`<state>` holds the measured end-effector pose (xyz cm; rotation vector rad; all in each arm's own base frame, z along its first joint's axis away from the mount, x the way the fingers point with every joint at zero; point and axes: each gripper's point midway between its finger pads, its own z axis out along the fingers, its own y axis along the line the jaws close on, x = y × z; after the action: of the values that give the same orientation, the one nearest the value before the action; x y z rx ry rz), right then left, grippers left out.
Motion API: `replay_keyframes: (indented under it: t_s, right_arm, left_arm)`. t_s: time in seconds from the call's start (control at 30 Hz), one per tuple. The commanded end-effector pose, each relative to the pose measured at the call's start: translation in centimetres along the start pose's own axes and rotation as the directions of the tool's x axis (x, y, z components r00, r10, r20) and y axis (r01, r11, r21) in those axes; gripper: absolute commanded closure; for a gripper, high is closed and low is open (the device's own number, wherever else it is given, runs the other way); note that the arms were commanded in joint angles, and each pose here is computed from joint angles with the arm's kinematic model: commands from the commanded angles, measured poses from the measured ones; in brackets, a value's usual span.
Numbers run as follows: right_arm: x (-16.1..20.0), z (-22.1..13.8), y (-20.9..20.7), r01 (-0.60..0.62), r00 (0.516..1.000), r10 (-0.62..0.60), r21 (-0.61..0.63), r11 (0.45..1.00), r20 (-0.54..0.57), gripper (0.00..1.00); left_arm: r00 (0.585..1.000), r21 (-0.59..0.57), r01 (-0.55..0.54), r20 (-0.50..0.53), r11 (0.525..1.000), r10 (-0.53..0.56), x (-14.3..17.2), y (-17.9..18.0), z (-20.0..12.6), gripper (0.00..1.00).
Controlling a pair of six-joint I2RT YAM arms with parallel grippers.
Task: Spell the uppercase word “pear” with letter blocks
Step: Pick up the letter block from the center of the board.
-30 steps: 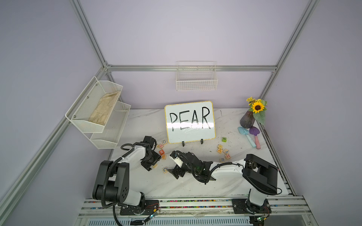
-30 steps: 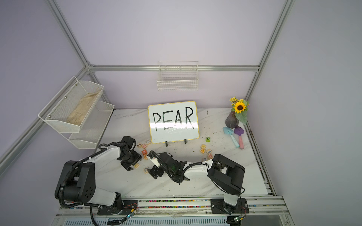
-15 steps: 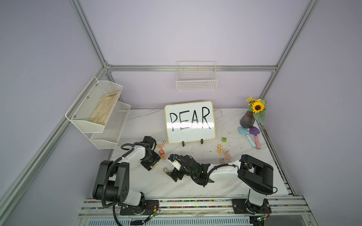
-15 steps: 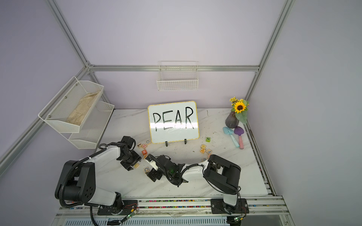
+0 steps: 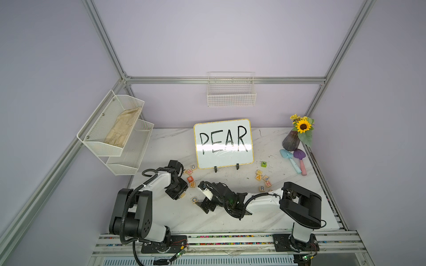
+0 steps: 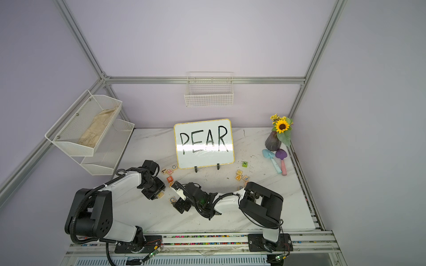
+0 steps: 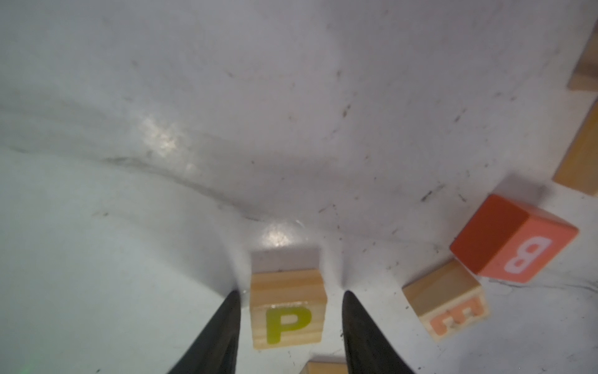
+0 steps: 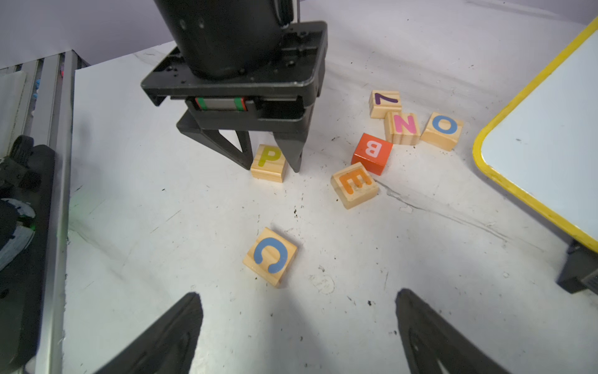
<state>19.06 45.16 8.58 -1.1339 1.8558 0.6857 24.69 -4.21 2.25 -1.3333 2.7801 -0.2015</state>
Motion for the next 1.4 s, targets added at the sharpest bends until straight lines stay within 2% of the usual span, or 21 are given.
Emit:
replay_keyframes:
  t_s: [0.0,0.8,1.37]
  right_arm:
    - [-0.1,0.4,0.0,0.002,1.000,-0.002,0.010,1.000,0.010,0.05]
    - [-0.3,0.7,-0.4,-0.012,1.000,0.012,0.036,0.999,0.013,0.06]
    - [-0.5,0.6,-1.0,-0.017,1.000,0.016,0.069,0.997,0.020,0.06]
  left_arm:
    - [1.000,-0.011,-0.007,-0.030,1.000,0.007,0.6,0.7,0.8,0.51]
    - [0.997,-0.043,-0.069,0.024,0.997,0.070,0.1,1.5,-1.1,0.65]
    - [0.997,-0.043,-0.072,0.019,0.996,0.073,0.2,1.6,-0.5,0.67]
